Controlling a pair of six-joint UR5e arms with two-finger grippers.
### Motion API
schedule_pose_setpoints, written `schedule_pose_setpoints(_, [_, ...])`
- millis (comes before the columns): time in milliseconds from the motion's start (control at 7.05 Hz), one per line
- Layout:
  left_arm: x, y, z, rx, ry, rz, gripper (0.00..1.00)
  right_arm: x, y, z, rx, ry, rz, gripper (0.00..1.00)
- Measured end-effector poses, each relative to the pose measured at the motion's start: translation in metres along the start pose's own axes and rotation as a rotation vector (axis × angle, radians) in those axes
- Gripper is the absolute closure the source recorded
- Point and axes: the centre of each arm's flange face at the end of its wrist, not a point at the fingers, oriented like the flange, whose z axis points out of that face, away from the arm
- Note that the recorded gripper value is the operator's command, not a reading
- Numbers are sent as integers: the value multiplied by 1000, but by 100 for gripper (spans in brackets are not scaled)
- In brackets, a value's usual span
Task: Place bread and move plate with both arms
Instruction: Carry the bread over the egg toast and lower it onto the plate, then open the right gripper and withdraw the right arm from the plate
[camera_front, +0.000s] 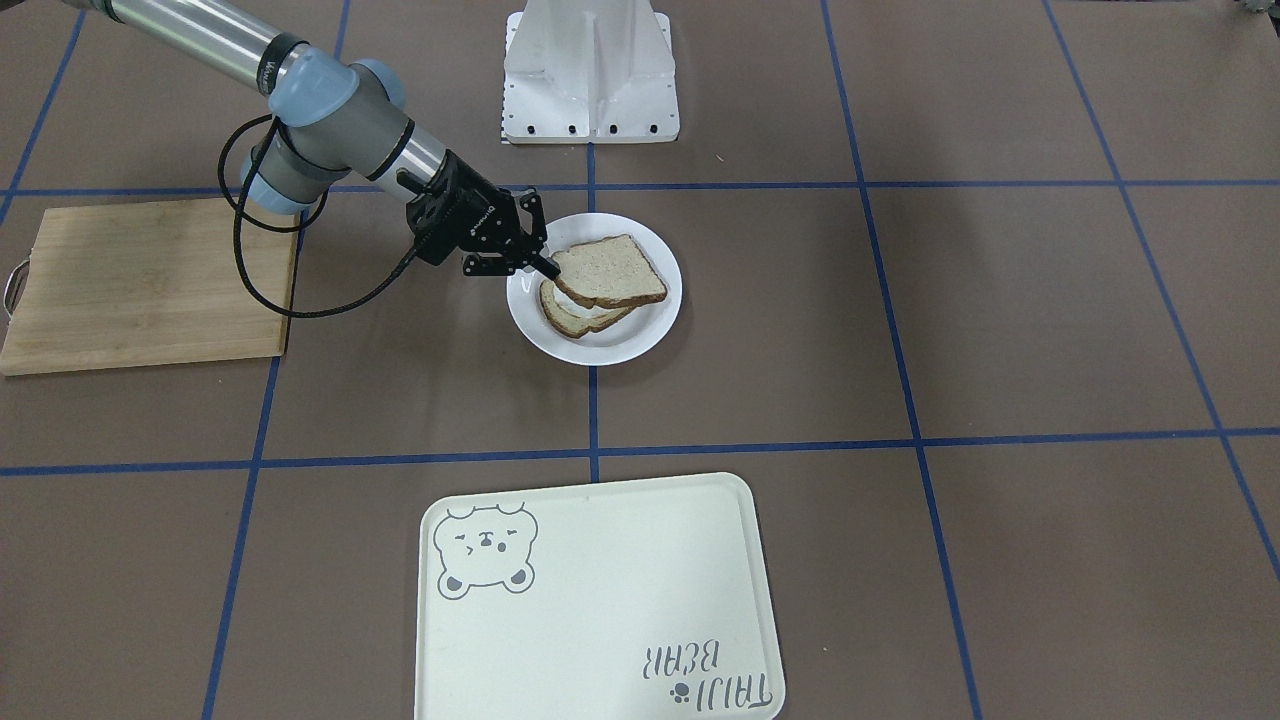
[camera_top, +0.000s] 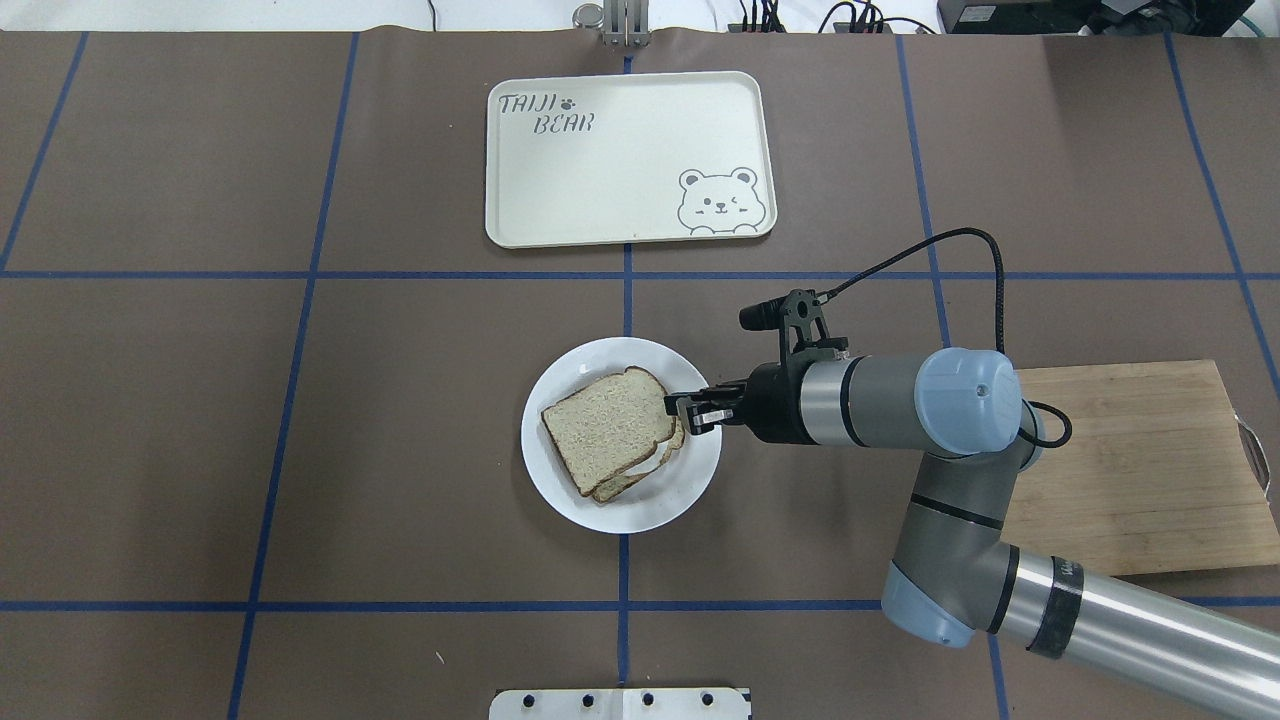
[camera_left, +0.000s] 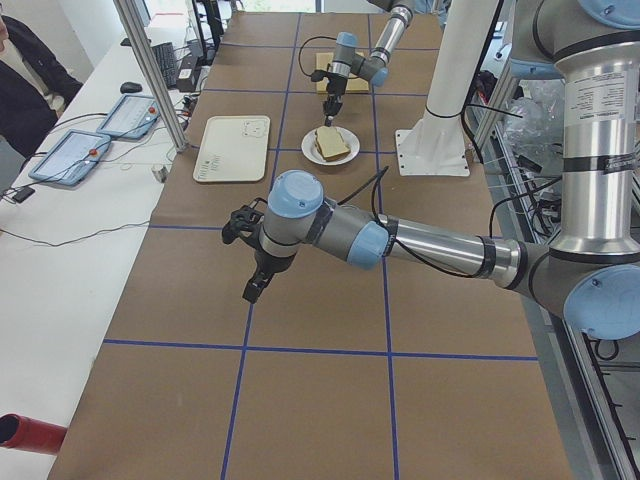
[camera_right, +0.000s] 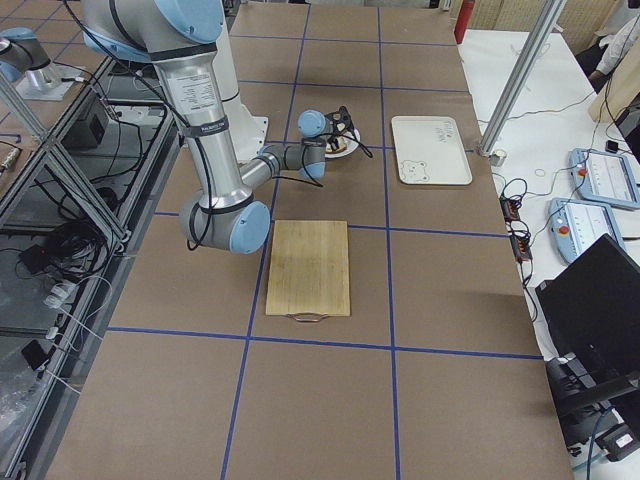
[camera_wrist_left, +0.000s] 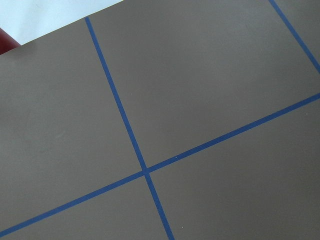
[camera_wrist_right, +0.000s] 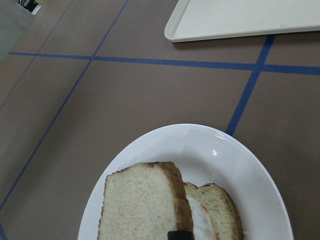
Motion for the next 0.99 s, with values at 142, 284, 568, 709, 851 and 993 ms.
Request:
schedule_pose_setpoints(142, [0, 0, 0, 0, 0, 1, 2, 2, -2, -3, 5, 2, 12, 0])
schedule_pose_setpoints(284, [0, 0, 0, 3, 0, 3, 2, 9, -7, -10, 16, 11, 36, 0])
schedule_pose_setpoints(568, [2, -3, -2, 35, -4, 32, 2, 51, -41, -38, 38, 104, 140, 0])
schedule_pose_setpoints(709, [6, -7, -5, 62, -5, 56, 2, 85, -70, -57, 21, 211, 205, 0])
schedule_pose_setpoints(851, [12, -11, -7, 95, 10, 61, 2, 121, -100, -81, -10, 333, 253, 0])
schedule_pose_setpoints(993, [29, -20, -4, 130, 57, 38, 2, 159, -120, -110, -48, 433, 262, 0])
